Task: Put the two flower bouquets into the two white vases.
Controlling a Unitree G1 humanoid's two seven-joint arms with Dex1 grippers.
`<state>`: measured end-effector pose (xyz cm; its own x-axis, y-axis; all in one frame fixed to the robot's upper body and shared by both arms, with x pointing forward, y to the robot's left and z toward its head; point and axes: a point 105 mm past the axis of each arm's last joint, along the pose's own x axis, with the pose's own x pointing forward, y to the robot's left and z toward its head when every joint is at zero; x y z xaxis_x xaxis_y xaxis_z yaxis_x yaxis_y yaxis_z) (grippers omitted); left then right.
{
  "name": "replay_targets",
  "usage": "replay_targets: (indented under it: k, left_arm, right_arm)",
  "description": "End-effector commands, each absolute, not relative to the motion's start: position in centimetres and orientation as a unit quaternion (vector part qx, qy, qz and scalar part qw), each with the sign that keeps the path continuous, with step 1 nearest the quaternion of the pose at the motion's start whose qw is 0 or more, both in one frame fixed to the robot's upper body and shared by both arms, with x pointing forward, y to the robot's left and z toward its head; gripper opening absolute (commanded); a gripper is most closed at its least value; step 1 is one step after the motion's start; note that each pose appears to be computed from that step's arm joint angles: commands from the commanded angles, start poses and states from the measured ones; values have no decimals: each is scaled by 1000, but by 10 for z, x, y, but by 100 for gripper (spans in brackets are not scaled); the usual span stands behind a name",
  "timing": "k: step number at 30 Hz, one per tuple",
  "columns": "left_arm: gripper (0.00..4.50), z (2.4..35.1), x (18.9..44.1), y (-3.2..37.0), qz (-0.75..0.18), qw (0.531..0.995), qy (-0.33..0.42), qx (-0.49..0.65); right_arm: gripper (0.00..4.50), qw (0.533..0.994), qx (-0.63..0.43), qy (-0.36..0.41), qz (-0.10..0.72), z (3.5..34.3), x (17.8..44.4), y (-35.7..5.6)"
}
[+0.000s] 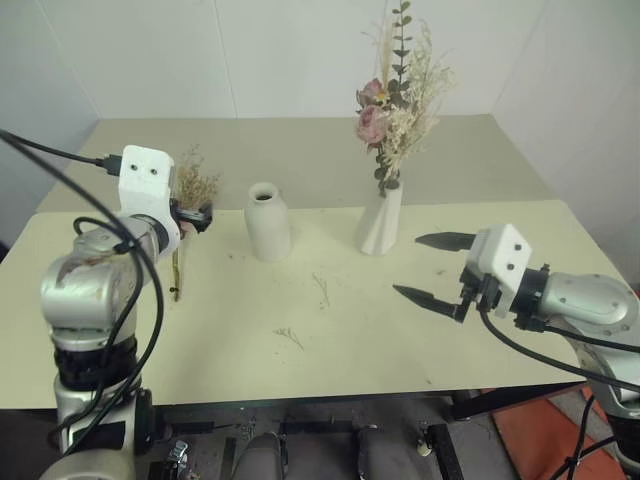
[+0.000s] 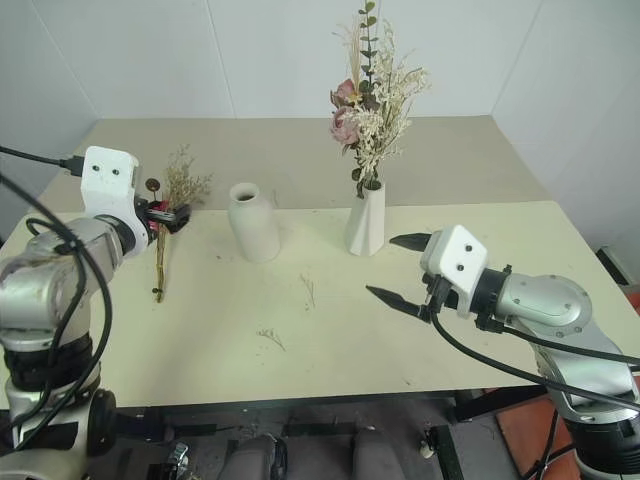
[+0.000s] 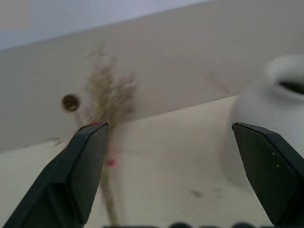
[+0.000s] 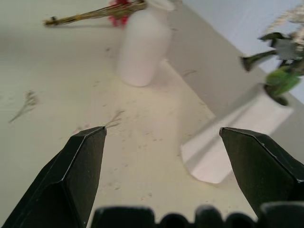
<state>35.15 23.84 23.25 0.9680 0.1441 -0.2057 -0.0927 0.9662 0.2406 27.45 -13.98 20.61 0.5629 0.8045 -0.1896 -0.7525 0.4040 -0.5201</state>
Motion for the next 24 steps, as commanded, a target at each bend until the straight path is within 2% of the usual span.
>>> replay_targets:
  k: [1, 10, 24]
  left_arm:
    - [450, 234, 355, 257, 142, 977, 136, 84]
    - [450, 193, 381, 265, 216, 947, 236, 28]
    - [450, 163, 415, 261, 164, 945, 281, -24]
  right_arm:
    - [449, 826, -282, -66, 484, 220, 274, -127]
    - [449, 839, -264, -72, 471, 228, 280, -118]
    - [449, 849, -267, -63, 451, 228, 271, -120]
